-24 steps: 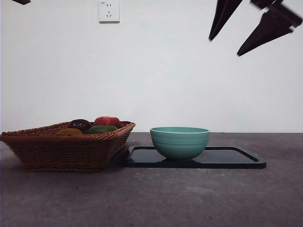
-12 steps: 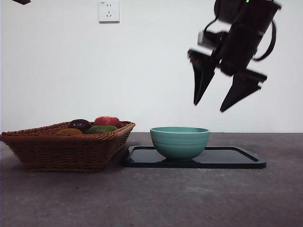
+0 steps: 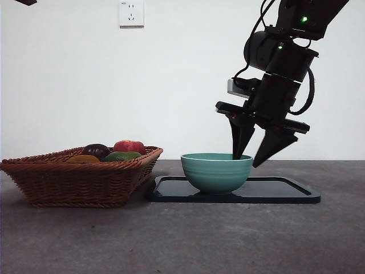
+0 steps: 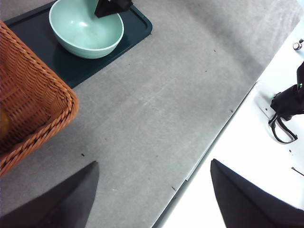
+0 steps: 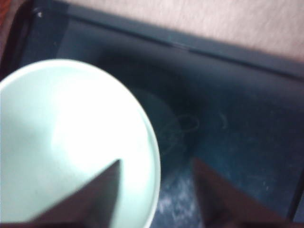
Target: Pick up the wifruite, put it on the bowl, pick up the plate, put it on desk
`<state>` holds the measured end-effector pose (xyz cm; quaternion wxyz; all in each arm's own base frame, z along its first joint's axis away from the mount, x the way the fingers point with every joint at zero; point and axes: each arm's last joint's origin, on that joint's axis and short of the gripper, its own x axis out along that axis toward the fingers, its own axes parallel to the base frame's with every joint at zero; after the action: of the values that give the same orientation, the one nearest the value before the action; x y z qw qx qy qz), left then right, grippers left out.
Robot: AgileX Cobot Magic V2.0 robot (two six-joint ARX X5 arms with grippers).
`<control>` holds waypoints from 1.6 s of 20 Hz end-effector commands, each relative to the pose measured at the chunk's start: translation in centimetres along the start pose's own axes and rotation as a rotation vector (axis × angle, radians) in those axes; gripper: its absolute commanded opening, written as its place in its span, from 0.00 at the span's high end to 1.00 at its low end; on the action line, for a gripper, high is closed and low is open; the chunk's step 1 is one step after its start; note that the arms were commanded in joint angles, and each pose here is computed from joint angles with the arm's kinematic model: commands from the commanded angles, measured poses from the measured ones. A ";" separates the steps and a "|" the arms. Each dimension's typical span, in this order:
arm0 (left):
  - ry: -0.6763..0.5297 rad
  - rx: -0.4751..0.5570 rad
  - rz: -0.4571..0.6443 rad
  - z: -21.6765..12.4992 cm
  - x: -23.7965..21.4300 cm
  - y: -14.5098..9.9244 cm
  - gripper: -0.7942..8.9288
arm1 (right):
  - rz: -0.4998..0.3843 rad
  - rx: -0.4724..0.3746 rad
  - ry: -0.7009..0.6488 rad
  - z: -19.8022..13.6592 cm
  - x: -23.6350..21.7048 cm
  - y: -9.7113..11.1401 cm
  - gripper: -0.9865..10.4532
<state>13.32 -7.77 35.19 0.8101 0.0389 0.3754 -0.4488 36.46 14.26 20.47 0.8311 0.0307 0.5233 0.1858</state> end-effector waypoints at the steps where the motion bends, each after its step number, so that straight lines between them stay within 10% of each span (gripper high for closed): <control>1: -0.011 0.022 -0.007 0.4 -0.1 -0.1 0.53 | 0.002 -0.020 -0.022 0.5 0.5 0.2 0.86; 8: -0.010 0.022 -0.007 0.4 -0.1 -0.1 0.53 | 0.003 -0.029 -0.081 1.2 -0.5 0.4 0.90; 21: -0.010 0.022 -0.007 0.4 -0.1 -0.1 0.53 | 0.055 -0.132 -0.255 -4.1 -19.5 3.9 0.90; 32: -0.010 0.021 -0.007 0.4 -0.1 -0.1 0.53 | 0.100 -0.172 -0.162 -12.8 -14.2 4.2 0.90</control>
<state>13.31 -7.77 35.19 0.8100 0.0389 0.3756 -0.4487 18.36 11.22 27.64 0.8586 -0.0080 0.4361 0.2695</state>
